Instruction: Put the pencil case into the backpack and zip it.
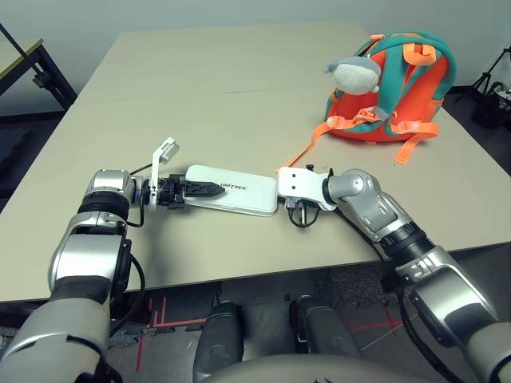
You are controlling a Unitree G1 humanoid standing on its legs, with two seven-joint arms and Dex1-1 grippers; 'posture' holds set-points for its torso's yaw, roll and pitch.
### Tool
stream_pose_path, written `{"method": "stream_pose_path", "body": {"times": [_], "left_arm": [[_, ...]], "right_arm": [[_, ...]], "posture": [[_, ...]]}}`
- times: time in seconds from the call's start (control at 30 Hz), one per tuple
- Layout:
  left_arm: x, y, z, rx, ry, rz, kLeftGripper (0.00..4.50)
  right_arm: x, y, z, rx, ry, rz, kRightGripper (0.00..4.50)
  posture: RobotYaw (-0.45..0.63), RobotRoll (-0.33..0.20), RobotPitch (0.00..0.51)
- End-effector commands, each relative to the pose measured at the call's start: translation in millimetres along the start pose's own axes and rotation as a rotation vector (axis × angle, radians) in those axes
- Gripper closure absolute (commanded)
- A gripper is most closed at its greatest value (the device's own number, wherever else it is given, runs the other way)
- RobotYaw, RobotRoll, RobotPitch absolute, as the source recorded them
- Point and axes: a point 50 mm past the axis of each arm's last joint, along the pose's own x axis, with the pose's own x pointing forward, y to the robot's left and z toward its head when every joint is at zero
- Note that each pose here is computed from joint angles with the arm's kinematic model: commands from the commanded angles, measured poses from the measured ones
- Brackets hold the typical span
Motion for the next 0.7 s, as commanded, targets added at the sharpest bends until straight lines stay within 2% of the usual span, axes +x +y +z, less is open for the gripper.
{"method": "stream_pose_path", "body": {"times": [0.03, 0.13, 0.17, 0.4, 0.6, 0.7], "left_arm": [[8.7, 5.2, -9.0, -0.031, 0.004, -0.004, 0.17], [8.9, 5.6, -7.7, -0.046, -0.02, 0.006, 0.95], [8.7, 5.3, -7.2, -0.049, -0.024, 0.004, 1.05], [5.5, 4.8, -2.7, -0.029, -0.069, 0.01, 1.08], [5.1, 1.6, 11.4, 0.064, -0.168, 0.034, 1.16], [4.9, -2.6, 18.8, 0.093, -0.212, 0.026, 1.16]], "right_arm": [[4.6, 0.4, 13.1, -0.038, -0.063, 0.013, 4.49], [2.7, 3.0, 8.6, -0.037, -0.056, 0.014, 4.5], [1.0, 2.9, 6.3, -0.032, -0.052, 0.011, 4.5], [-22.0, -2.0, -19.6, 0.041, 0.004, -0.061, 4.5], [-60.9, -9.7, -53.2, 0.193, 0.051, -0.2, 4.5], [-84.2, -18.7, -57.0, 0.275, 0.012, -0.301, 3.87]], "posture": [[-0.14, 0.0, 0.074], [-0.14, 0.0, 0.073], [-0.14, 0.0, 0.073], [-0.14, 0.0, 0.07], [-0.14, 0.0, 0.07], [-0.14, 0.0, 0.07]]}}
